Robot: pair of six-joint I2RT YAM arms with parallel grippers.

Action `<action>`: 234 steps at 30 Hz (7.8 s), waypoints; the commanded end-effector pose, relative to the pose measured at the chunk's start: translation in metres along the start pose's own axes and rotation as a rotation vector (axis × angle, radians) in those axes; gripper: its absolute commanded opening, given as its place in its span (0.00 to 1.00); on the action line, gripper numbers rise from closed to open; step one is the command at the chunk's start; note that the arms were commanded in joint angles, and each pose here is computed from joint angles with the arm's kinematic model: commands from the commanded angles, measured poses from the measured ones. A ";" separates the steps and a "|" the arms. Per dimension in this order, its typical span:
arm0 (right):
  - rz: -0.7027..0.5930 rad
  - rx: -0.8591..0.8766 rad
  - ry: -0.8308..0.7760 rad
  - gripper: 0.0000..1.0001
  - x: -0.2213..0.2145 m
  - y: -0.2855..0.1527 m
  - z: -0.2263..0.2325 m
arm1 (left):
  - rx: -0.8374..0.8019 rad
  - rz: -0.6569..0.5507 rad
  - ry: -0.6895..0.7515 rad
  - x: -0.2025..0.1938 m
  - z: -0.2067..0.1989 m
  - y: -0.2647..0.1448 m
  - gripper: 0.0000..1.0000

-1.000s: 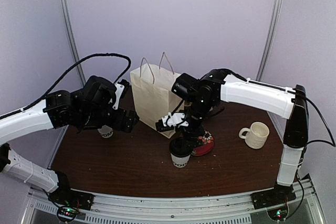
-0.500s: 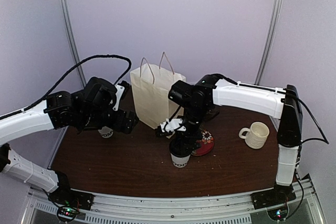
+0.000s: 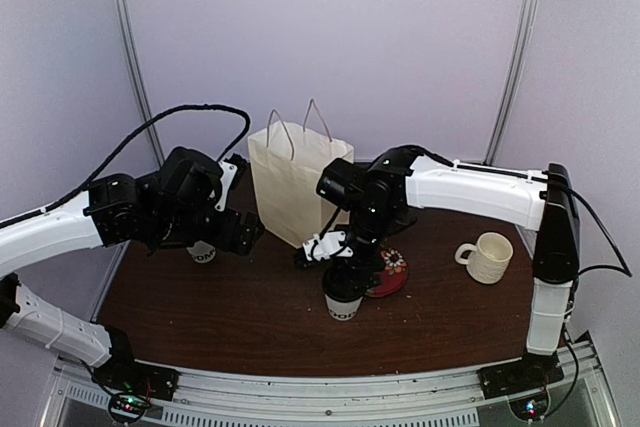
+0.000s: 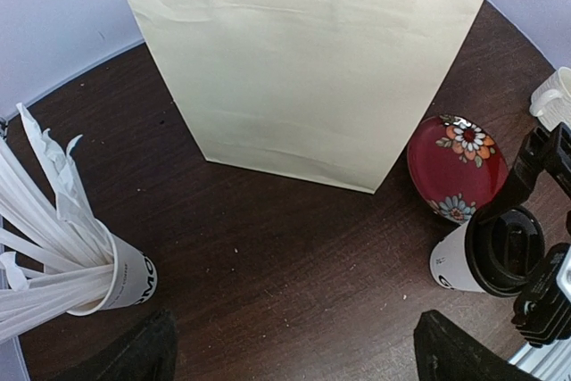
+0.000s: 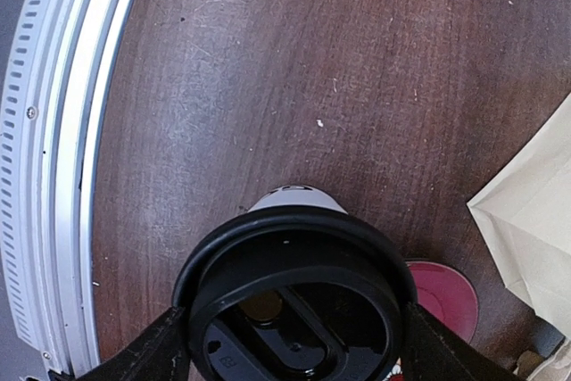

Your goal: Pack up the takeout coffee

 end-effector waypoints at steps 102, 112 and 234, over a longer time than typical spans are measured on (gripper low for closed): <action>-0.442 -0.403 0.788 0.62 -0.126 -0.181 -0.163 | -0.030 -0.103 0.093 0.084 -0.005 -0.013 0.74; -0.565 -0.398 0.714 0.62 -0.064 -0.187 -0.188 | -0.033 -0.095 0.064 0.072 0.002 -0.020 0.70; -0.713 -0.103 0.367 0.34 -0.010 -0.213 -0.054 | -0.494 -0.063 0.562 0.139 -0.095 0.000 0.71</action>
Point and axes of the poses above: each gripper's point midway between its finger pads, its own y axis out along the fingers, its own z axis along the line the jaws close on, x = y × z, the point moved 2 cm from there along -y, back along the fingers, and after that the axes turned 7 degrees about -y, right-handed, at the moved point
